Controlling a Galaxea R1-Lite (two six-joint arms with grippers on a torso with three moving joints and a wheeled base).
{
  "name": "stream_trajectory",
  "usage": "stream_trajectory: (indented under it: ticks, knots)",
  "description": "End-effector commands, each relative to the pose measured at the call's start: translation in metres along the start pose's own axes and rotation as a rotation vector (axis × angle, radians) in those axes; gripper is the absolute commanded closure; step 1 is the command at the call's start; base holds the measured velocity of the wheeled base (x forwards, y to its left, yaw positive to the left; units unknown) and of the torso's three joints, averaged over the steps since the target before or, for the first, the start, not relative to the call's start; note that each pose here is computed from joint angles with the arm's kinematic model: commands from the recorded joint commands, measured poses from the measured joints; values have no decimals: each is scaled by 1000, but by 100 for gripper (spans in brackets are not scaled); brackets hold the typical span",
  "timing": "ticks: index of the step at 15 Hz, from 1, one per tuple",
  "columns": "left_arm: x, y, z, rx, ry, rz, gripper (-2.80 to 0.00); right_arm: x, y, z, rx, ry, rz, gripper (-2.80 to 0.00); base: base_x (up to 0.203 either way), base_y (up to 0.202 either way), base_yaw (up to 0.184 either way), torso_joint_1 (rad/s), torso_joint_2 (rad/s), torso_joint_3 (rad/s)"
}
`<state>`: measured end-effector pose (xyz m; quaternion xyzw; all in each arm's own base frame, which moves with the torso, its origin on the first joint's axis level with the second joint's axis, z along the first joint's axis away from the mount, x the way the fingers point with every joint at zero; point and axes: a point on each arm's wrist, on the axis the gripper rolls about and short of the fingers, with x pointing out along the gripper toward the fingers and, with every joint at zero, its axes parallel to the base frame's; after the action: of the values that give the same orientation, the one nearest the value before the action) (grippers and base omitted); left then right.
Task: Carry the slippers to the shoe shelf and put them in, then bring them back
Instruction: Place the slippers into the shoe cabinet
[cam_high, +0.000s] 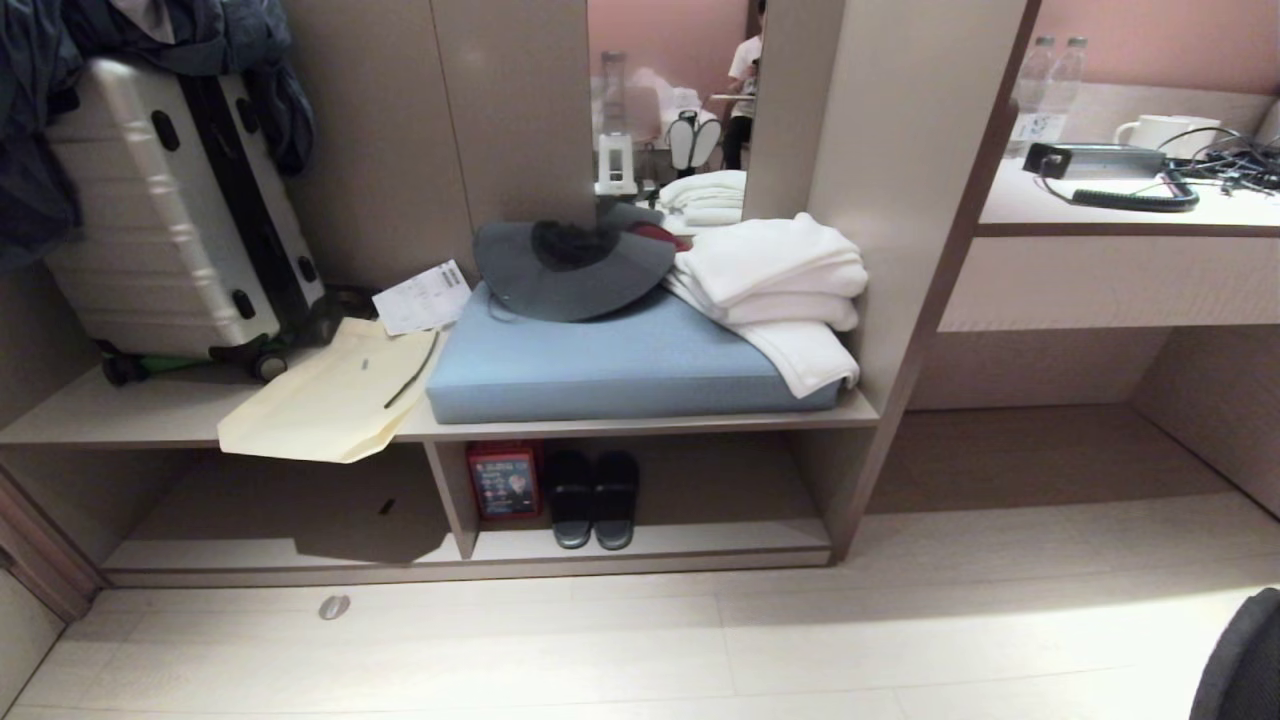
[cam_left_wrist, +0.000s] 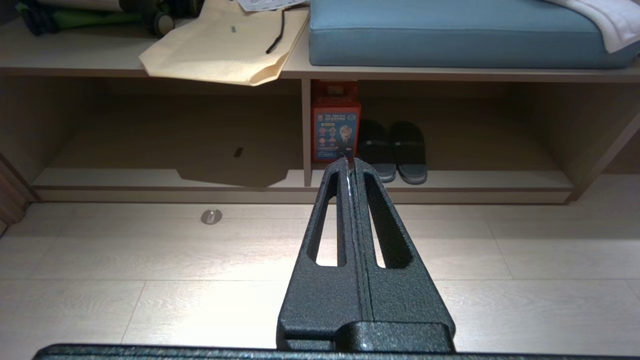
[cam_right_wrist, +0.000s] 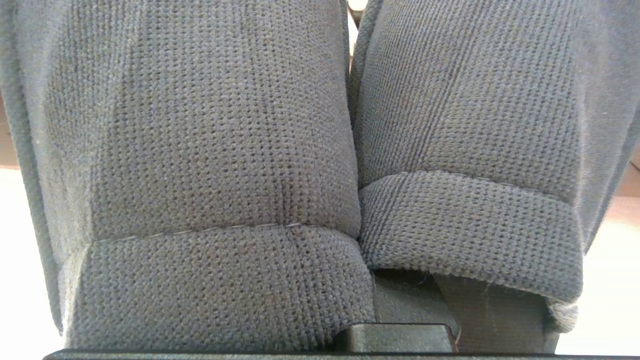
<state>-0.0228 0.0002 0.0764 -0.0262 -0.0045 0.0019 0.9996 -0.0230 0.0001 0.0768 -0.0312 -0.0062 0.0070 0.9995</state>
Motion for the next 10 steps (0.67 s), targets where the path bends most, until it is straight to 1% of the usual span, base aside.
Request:
stream_trajectory:
  ticks: [1, 5, 10]
  knots:
    - [0, 0, 0, -1, -2, 0, 0, 0, 0, 0, -1, 1, 0, 0, 0, 0, 0, 0, 0, 0]
    - [0, 0, 0, 2, 0, 1, 0, 0, 0, 0, -1, 1, 1, 0, 0, 0, 0, 1, -1, -9]
    - [0, 0, 0, 2, 0, 2, 0, 0, 0, 0, -1, 1, 0, 0, 0, 0, 0, 2, 2, -172]
